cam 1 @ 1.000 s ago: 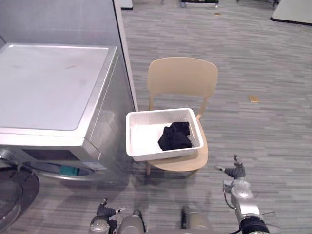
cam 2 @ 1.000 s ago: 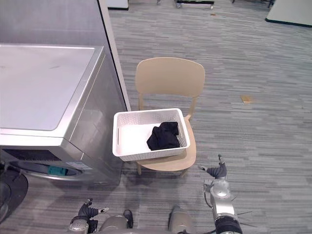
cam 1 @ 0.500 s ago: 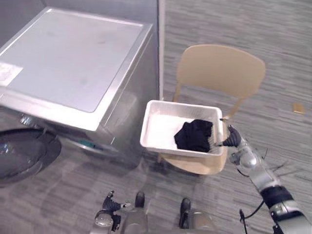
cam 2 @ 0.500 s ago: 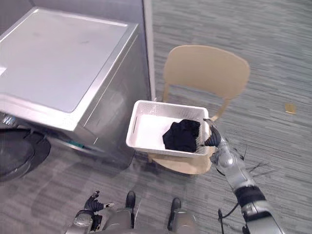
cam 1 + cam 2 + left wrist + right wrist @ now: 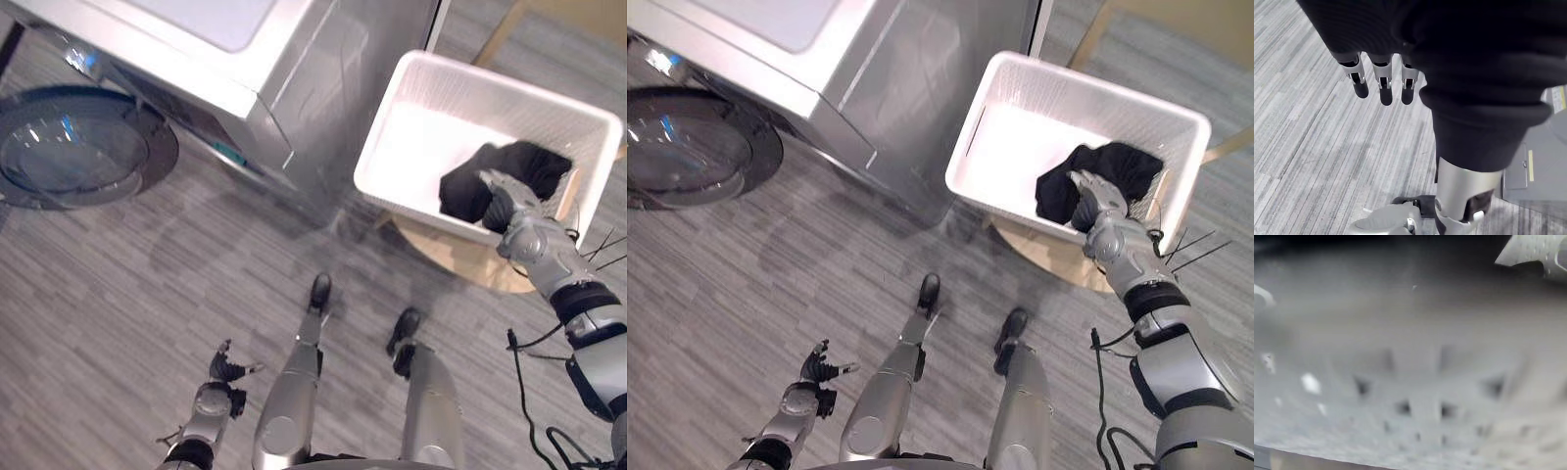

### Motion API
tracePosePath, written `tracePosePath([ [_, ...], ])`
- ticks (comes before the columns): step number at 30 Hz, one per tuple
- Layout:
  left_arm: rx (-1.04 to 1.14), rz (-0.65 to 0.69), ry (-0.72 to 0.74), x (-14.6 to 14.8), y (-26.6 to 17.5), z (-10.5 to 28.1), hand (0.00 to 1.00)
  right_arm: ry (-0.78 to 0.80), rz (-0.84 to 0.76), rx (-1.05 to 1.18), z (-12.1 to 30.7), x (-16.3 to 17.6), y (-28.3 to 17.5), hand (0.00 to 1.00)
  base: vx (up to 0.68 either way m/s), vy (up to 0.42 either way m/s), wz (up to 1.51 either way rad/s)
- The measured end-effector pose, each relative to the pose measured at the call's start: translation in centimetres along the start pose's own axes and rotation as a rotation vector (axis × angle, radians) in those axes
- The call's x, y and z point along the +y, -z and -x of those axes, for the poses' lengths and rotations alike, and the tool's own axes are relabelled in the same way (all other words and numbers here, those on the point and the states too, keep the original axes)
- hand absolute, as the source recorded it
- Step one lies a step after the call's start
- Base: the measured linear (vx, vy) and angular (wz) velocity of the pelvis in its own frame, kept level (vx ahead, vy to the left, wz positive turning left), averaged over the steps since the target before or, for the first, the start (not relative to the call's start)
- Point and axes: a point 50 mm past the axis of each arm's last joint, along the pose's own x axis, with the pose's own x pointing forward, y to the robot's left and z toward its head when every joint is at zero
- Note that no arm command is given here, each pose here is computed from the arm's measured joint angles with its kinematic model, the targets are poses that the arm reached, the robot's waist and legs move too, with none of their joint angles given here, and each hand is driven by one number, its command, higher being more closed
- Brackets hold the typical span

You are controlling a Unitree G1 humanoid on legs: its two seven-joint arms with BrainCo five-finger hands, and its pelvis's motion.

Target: Pick up the laundry basket with both hands and put the clothes into the washing machine.

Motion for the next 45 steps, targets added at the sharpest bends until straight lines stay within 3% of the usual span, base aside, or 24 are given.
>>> tracePosePath([
  [1,-0.031,0.014,-0.002,-0.3,-1.0,-0.2,0.0,0.017,0.008,-0.01,-0.3,-0.6,-0.5,1.0,-0.01,-0.048,0.13],
  [6,-0.128,0.108,-0.002,-1.1,-3.9,-0.4,0.0,0.101,0.008,-0.086,-1.1,-3.5,-2.6,1.0,0.01,-0.042,0.03],
  [10,-0.12,0.124,0.013,-1.8,-3.8,-0.3,0.0,0.117,-0.049,-0.118,-1.0,-3.8,-3.3,1.0,0.05,-0.04,-0.06],
  [18,-0.108,0.132,0.037,-2.7,-3.7,0.0,0.0,0.07,-0.284,-0.187,0.7,-1.0,-5.1,1.0,0.07,-0.065,0.0],
  [23,-0.104,0.126,0.033,-2.5,-3.6,0.0,0.0,0.19,-0.49,-0.291,2.6,-2.8,-6.7,1.0,0.02,-0.054,-0.08],
  [29,0.006,0.09,0.006,-1.4,0.1,0.8,0.0,0.349,-0.655,-0.269,4.3,-3.9,-5.7,1.0,-0.01,-0.014,-0.09],
  [36,0.145,0.067,-0.031,-0.1,4.3,2.1,0.0,0.421,-0.801,-0.231,7.1,-2.6,-4.4,1.0,0.07,0.008,-0.05],
  [41,0.235,0.066,-0.05,0.6,6.9,3.3,0.0,0.411,-1.124,-0.188,9.8,0.5,-5.1,1.0,0.1,-0.01,-0.04],
  [45,0.28,0.057,-0.039,0.6,8.4,4.2,0.0,0.402,-1.246,-0.211,11.7,1.5,-5.8,1.0,0.06,0.003,-0.25],
])
